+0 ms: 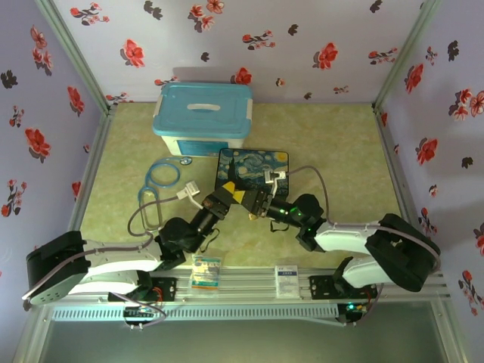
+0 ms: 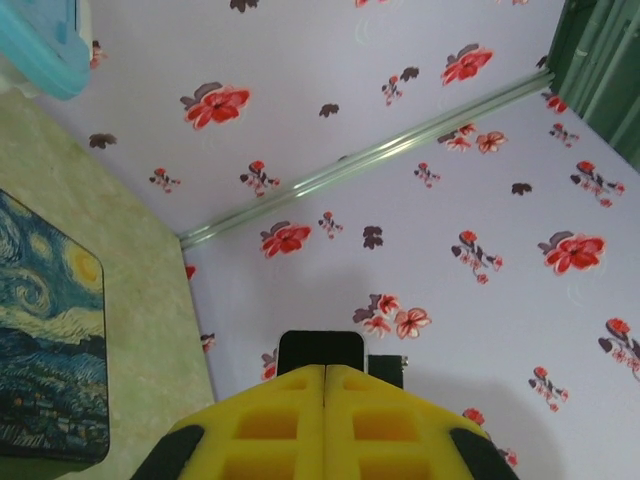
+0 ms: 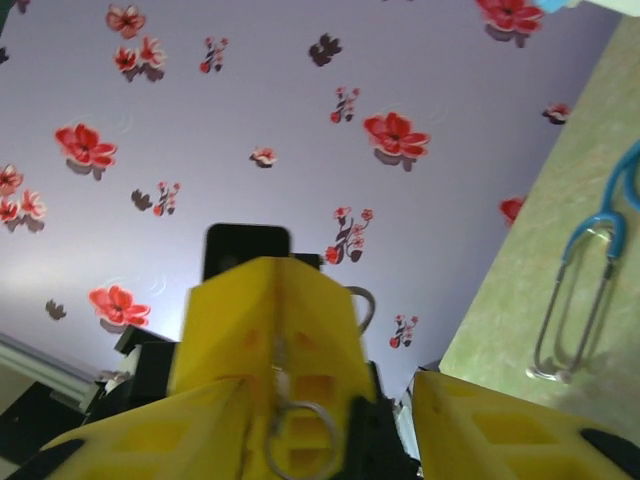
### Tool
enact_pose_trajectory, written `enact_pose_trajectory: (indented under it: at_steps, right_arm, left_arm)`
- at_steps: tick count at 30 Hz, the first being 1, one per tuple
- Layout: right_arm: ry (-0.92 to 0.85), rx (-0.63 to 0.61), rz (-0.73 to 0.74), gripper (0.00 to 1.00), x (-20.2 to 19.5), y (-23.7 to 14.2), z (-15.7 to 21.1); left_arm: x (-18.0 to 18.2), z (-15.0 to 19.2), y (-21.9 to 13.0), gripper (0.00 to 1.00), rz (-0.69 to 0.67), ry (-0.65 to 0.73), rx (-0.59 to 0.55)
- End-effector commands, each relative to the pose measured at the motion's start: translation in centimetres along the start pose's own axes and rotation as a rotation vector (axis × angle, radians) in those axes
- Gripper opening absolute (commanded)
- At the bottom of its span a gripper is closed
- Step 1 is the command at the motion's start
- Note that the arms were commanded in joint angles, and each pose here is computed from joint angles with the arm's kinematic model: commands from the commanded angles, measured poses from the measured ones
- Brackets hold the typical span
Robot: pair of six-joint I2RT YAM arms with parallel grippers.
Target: Unlock the padlock with the key
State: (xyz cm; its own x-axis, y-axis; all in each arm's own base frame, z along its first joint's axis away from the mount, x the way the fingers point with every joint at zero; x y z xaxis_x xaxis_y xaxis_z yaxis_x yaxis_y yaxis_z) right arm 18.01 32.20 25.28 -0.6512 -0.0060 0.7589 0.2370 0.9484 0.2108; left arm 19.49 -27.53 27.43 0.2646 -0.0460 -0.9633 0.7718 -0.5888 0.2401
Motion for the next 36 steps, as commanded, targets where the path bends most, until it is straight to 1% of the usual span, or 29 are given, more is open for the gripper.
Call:
enact_pose_trajectory:
  at_steps: [1, 3, 5, 7, 9, 10, 12, 16, 18, 20, 23, 24, 25, 26, 36]
  right_arm:
    - [-0.048, -0.053, -0.093, 0.43, 2.6, 0.5, -1.5]
    - [-0.048, -0.064, -0.078, 0.40, 2.3, 0.3, -1.5]
    - [-0.046, -0.065, -0.077, 0.32, 2.3, 0.3, -1.5]
    - [-0.046, -0.065, -0.080, 0.28, 2.4, 0.3, -1.5]
    - [-0.050, -0.070, -0.078, 0.26, 2.4, 0.2, -1.6]
    - [-0.053, -0.075, -0.077, 0.25, 2.4, 0.1, -1.7]
    - [-0.055, -0.083, -0.067, 0.23, 2.2, -0.3, -1.8]
    - [-0.052, -0.091, -0.041, 0.11, 1.5, -1.1, -1.7]
    - [-0.046, -0.087, -0.036, 0.11, 1.3, -1.1, -1.6]
    - [-0.037, -0.074, -0.038, 0.08, 1.1, -0.8, -1.4]
    - [-0.035, -0.068, -0.044, 0.09, 1.3, -0.7, -1.4]
    - [-0.034, -0.064, -0.048, 0.12, 1.3, -0.7, -1.3]
    - [-0.032, -0.059, -0.053, 0.19, 1.4, -0.6, -1.2]
    - [-0.029, -0.053, -0.055, 0.21, 1.4, -0.6, -1.1]
    - [-0.030, -0.043, -0.058, 0.21, 1.5, -0.3, -0.8]
  left_arm:
    - [-0.7, -0.8, -0.4, 0.00, 0.035, -0.024, -0.034]
    - [-0.8, -0.8, -0.4, 0.00, 0.044, -0.032, -0.038]
    - [-0.7, -0.7, -0.3, 0.00, 0.039, -0.028, -0.035]
    - [-0.4, -0.5, -0.3, 0.00, 0.033, -0.033, -0.028]
    - [-0.3, -0.4, -0.3, 0.00, 0.032, -0.035, -0.028]
    - [0.4, -0.5, -0.7, 0.00, 0.019, -0.022, -0.027]
    - [0.2, -0.6, -0.9, 0.00, 0.024, -0.005, -0.025]
    - [0.5, -1.0, -1.3, 0.00, 0.018, -0.007, -0.043]
    - [0.2, -1.1, -1.3, 0.00, 0.024, 0.004, -0.044]
    - [-0.1, -1.1, -1.3, 0.00, 0.032, 0.016, -0.041]
    - [0.2, -1.2, -1.5, 0.00, 0.026, 0.011, -0.048]
    - [0.1, -1.3, -1.5, 0.00, 0.026, 0.015, -0.052]
    - [0.2, -1.4, -1.5, 0.00, 0.025, 0.018, -0.054]
    - [0.2, -1.4, -1.5, 0.00, 0.025, 0.017, -0.056]
    - [-0.2, -1.3, -1.1, 0.00, 0.030, 0.022, -0.060]
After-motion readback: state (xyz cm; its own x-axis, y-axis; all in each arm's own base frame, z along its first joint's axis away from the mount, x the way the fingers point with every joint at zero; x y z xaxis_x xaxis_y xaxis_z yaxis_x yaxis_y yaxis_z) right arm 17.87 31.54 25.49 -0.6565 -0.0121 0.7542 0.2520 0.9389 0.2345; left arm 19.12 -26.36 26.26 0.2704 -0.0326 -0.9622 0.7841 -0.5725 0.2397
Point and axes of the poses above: each hand's point on the last joint's axis, 136 mm out from that joint toward the fingers, its own y axis out along the fingers, its own x axis along the line the jaws close on, z = x × y, the point moved 1 cm from there along -y, back along the fingers, and after that the axes turned 13 degrees about -y, right-handed, at the moved point
